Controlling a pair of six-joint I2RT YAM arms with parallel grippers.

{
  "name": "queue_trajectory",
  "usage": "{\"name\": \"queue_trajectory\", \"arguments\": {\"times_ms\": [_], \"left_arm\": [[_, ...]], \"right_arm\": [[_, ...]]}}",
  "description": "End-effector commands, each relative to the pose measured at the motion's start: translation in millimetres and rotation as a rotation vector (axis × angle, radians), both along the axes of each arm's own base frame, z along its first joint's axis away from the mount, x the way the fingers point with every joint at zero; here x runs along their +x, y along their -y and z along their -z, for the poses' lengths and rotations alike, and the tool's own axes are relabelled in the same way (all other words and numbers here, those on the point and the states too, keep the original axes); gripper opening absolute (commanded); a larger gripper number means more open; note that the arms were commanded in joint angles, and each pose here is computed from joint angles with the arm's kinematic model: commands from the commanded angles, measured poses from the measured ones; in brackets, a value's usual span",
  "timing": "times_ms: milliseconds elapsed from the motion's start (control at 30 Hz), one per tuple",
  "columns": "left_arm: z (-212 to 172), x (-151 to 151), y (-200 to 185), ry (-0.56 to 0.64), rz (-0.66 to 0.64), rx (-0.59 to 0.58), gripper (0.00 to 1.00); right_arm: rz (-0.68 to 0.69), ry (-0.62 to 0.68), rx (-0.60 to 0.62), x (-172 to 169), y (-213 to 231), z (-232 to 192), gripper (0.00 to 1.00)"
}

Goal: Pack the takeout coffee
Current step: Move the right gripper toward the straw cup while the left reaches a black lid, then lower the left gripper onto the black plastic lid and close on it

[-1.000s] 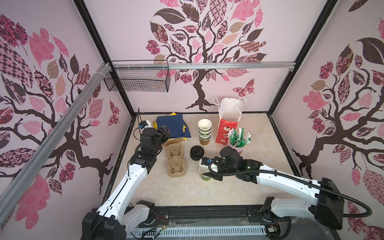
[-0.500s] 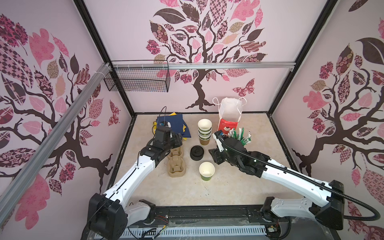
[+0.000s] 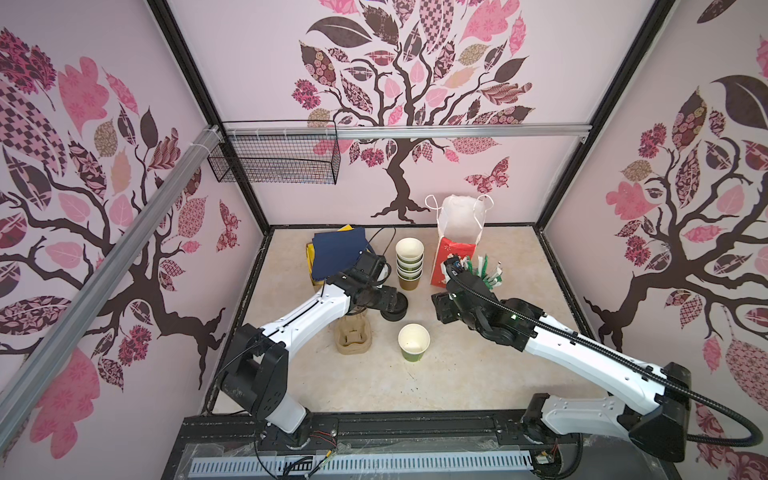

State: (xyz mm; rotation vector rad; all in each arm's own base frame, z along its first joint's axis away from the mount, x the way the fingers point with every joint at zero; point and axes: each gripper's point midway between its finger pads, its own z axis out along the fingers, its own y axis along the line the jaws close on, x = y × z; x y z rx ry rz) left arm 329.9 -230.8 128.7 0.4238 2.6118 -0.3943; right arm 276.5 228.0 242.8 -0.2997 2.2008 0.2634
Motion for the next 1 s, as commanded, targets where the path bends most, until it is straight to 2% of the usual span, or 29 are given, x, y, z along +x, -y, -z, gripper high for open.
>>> {"name": "queue_trajectory", "arguments": {"times_ms": [0, 300, 567, 767, 967], "left_arm": [[-8, 10, 12, 0.054, 0.073, 0.047, 0.8], [8, 38, 25, 0.154, 0.111, 0.149, 0.93], [18, 50, 33, 0.204, 0.149, 0.159, 0.87], [35, 50, 33, 0.177, 0.164, 0.186, 0.81], [46, 50, 32, 0.16, 0.167, 0.202, 0.81]], "right_arm": [[0.054, 0.074, 0.034, -1, 16, -32, 0.61], [0.063, 0.105, 0.006, -1, 25, -39, 0.62], [0.062, 0.118, -0.009, 0, 27, -41, 0.62], [0.066, 0.133, -0.014, 0, 29, -45, 0.62], [0.067, 0.139, -0.015, 0, 30, -46, 0.62]]}}
